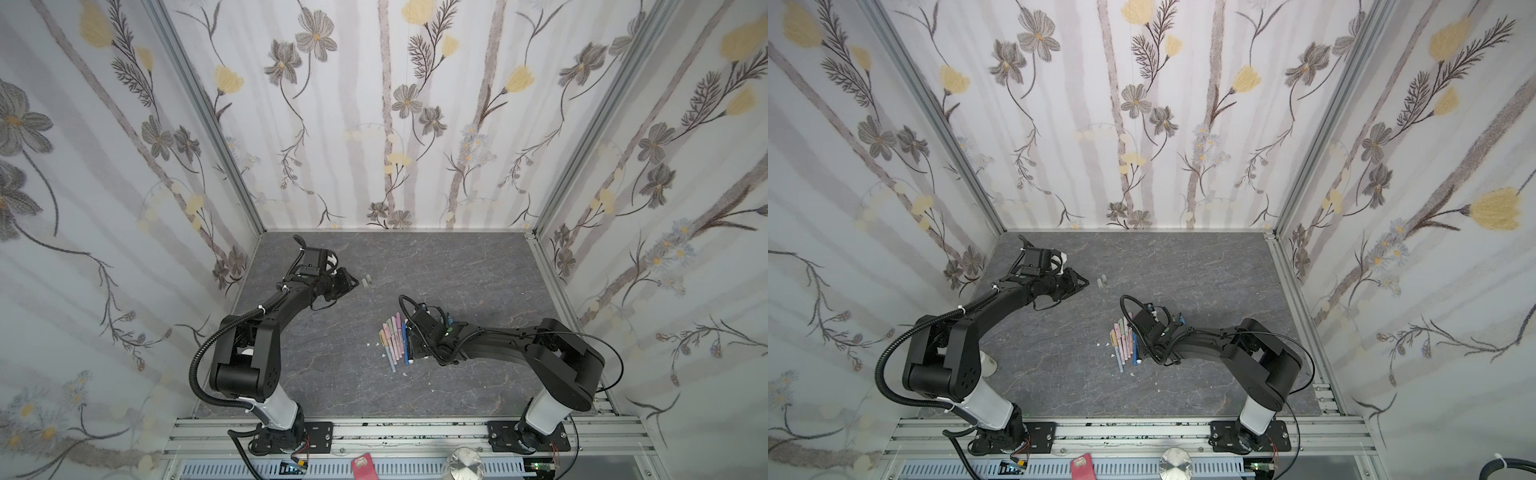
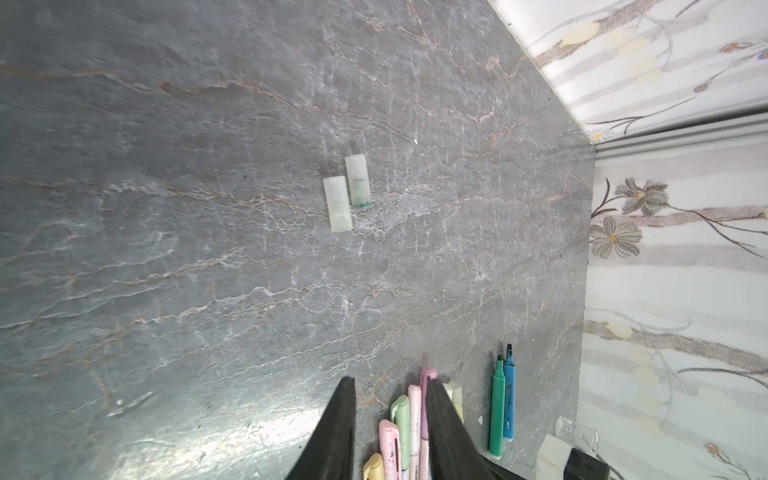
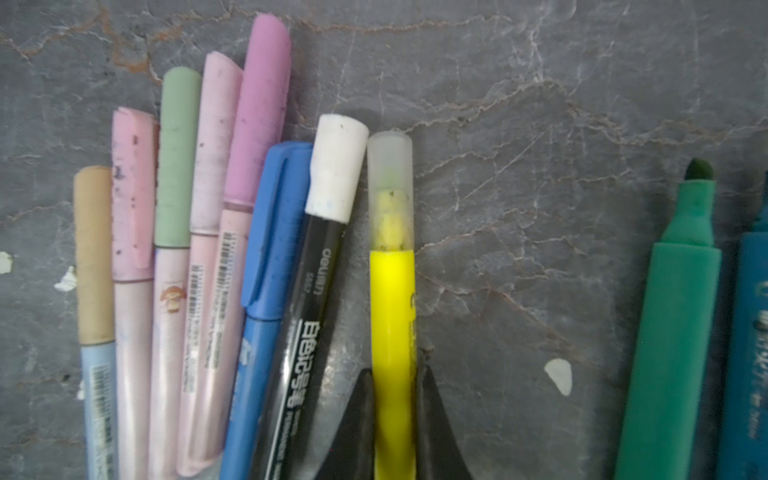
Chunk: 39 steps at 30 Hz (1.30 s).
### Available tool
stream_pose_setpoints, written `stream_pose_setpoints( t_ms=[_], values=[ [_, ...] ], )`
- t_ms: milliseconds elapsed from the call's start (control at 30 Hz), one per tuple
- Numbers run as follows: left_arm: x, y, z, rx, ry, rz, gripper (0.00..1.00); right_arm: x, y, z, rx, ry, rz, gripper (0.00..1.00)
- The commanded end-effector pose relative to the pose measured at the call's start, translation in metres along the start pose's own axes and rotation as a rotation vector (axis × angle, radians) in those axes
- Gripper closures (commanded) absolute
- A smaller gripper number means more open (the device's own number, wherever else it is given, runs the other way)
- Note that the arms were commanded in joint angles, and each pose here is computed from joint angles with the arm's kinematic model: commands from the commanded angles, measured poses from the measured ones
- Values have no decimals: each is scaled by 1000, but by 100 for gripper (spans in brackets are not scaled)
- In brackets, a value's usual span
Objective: Open the pen caps
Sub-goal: 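Close the right gripper on the yellow highlighter body while the left arm swings toward it, then lift the yellow highlighter with the right gripper while the left gripper closes on its cap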
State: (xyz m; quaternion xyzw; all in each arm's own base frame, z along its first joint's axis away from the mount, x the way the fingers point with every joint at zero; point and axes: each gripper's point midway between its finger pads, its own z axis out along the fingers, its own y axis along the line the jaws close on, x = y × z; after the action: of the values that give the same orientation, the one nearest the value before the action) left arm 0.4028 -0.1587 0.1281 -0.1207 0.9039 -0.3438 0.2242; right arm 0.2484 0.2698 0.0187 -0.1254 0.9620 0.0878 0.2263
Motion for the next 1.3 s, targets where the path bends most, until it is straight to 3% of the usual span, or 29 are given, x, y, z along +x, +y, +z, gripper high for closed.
stream_pose_setpoints(
  t_ms=[0, 333, 667, 1267],
  values=[
    [6, -16, 2, 22, 22, 15, 71, 4, -8, -10, -7, 16, -26, 93],
    [57, -87, 22, 143, 140, 84, 71, -53, -16, -70, -247, -174, 58, 96],
    [110, -145, 53, 247, 239, 114, 68, -67, -23, -85, -320, -233, 73, 96],
    [128, -158, 88, 245, 279, 124, 65, -81, -10, -87, -371, -243, 78, 97]
  ],
)
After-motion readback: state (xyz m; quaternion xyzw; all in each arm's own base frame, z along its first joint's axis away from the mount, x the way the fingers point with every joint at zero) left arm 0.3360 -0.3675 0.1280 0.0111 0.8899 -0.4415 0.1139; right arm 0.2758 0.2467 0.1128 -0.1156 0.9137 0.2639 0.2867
